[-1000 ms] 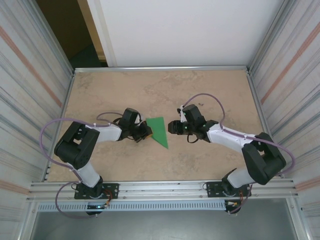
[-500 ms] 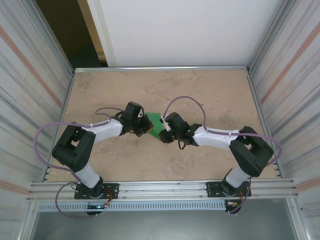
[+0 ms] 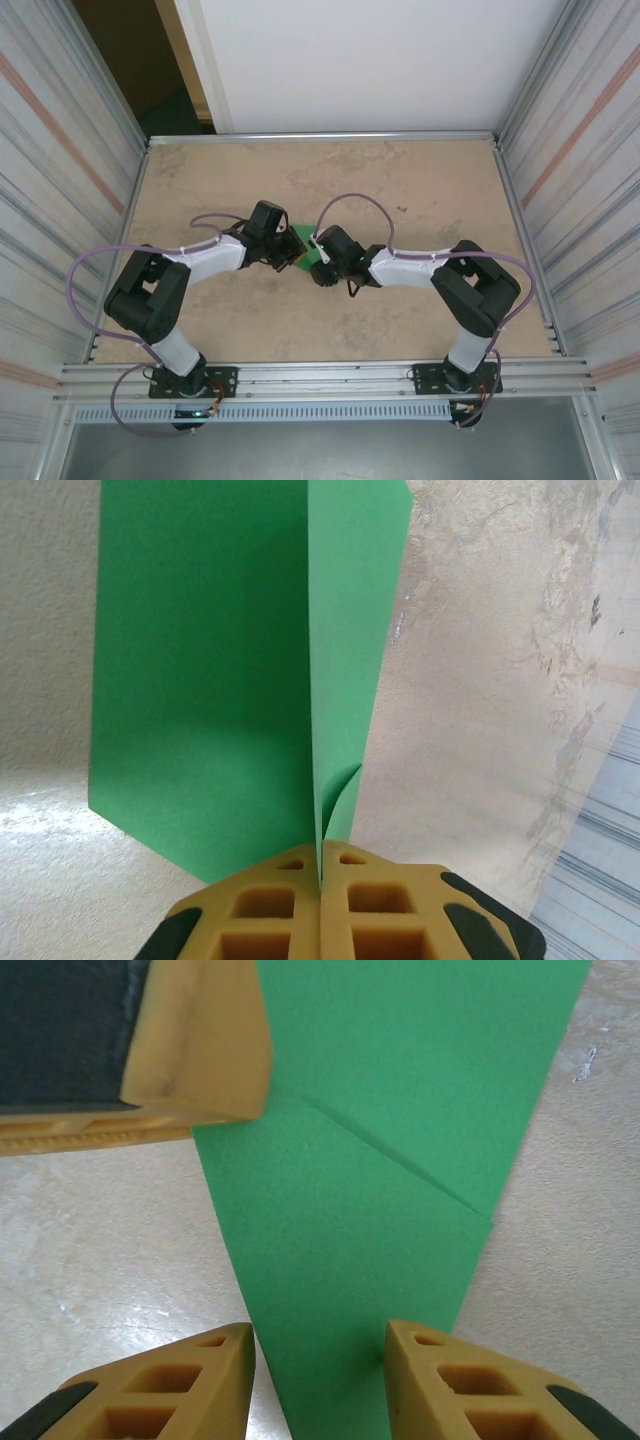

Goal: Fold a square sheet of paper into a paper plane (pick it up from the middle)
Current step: Fourth fold the wing at the center of the table.

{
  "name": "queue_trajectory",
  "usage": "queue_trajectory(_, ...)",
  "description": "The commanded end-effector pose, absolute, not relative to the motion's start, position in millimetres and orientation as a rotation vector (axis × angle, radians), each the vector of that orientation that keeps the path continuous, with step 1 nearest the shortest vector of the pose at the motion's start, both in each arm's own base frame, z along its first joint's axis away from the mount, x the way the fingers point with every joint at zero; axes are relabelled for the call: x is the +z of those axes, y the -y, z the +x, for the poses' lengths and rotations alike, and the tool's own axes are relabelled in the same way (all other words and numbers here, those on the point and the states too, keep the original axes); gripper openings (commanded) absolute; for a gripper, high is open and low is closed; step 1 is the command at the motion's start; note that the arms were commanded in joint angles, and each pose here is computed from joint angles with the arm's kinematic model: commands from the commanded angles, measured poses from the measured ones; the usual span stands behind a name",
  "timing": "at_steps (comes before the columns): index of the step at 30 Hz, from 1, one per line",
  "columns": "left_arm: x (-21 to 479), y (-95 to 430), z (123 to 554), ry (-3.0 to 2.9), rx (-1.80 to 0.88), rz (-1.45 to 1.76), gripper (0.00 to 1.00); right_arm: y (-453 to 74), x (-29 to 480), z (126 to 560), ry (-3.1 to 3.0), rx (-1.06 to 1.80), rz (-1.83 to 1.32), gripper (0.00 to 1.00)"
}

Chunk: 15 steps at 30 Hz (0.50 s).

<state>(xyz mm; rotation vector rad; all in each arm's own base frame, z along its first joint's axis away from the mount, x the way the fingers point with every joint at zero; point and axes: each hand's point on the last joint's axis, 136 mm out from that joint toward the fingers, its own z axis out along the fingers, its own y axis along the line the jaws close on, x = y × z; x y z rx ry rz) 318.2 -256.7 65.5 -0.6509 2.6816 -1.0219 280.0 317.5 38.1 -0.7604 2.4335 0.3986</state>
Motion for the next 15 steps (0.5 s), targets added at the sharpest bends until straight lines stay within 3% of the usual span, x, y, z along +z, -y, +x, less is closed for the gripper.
queue_trajectory(1, 67.2, 258.4, 320.3, -2.688, -1.006, -0.672, 0.03, -318.9, 40.6, 288.5, -2.403, 0.332, -0.773, 0.36)
queue_trajectory(9, 66.2, 260.0, 320.8, -2.694, -1.01, -0.669, 0.05, -317.9, 35.3, 288.5, -2.406, 0.3, -0.785, 0.27)
queue_trajectory(15, 66.5, 258.7, 320.7, -2.695, -0.999, -0.667, 0.06, -319.0, 35.3, 286.7, -2.401, 0.297, -0.799, 0.27)
